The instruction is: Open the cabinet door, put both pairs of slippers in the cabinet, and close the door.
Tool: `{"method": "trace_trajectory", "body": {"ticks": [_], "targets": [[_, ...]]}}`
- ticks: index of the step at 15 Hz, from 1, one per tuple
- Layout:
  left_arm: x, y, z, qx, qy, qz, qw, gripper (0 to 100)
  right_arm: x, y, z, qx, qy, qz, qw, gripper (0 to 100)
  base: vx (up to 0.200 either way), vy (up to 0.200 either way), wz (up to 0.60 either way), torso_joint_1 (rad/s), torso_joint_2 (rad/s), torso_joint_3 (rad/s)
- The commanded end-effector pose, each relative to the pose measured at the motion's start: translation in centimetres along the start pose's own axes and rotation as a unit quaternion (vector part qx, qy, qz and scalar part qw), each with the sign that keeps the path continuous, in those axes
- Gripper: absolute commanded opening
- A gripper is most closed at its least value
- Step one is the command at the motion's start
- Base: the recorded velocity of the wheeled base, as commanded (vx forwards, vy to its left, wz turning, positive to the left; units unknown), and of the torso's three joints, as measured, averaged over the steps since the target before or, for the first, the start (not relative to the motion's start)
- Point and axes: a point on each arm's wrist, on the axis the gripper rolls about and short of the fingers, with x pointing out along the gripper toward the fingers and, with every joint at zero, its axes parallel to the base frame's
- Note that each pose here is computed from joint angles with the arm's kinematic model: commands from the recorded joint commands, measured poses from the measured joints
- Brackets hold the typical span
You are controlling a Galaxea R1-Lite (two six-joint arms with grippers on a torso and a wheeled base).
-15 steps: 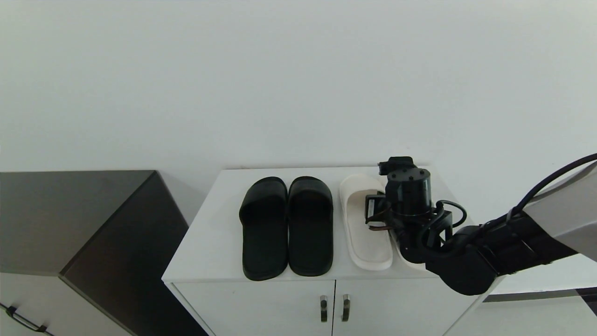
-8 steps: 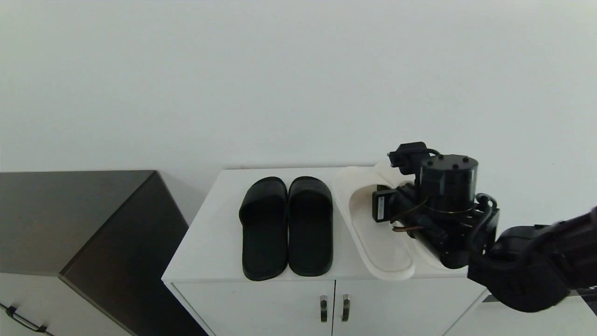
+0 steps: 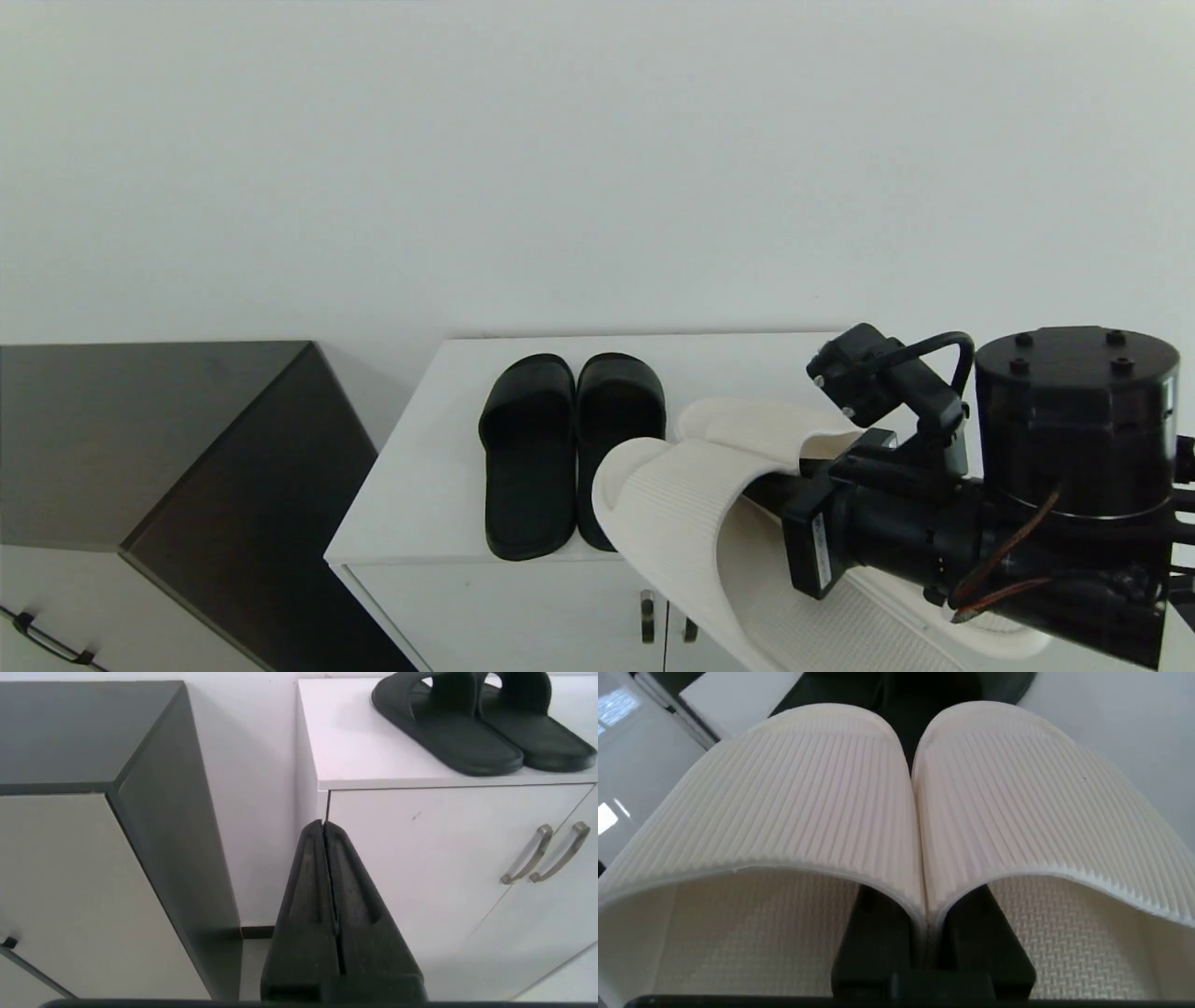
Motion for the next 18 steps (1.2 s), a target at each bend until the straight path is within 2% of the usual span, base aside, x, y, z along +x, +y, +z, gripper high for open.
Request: {"method": "trace_trajectory", "body": {"ticks": [1, 2, 11, 14, 18], "targets": [[0.0, 0.0, 0.0, 0.001, 0.0, 0.0, 1.0, 0, -0.5, 0.7, -0.2, -0.003, -0.002, 0.015, 1.0, 0, 0.0, 0.0, 0.0, 0.0, 0.0, 0.0], [0.0, 0.0, 0.0, 0.001, 0.0, 0.0, 1.0, 0, -0.5, 0.7, -0.2, -0.001, -0.003, 0.015, 1.0, 0, 0.0, 0.0, 0.0, 0.0, 0.0, 0.0], [0.0, 0.0, 0.0, 0.001, 0.0, 0.0, 1.0, 0, -1.0, 0.7, -1.0, -0.003, 0.009, 0.021, 1.0, 0, -0.2, 0.0, 0.0, 0.0, 0.0, 0.002], [0.0, 0.0, 0.0, 0.001, 0.0, 0.0, 1.0, 0, -1.4, 0.7, -1.1, -0.001, -0.007, 0.031, 0.999, 0, -0.2, 0.0, 0.0, 0.005, 0.0, 0.004], [0.0, 0.0, 0.0, 0.001, 0.0, 0.0, 1.0, 0, -1.3, 0.6, -1.6, -0.004, 0.002, 0.03, 1.0, 0, 0.0, 0.0, 0.0, 0.0, 0.0, 0.0]]}}
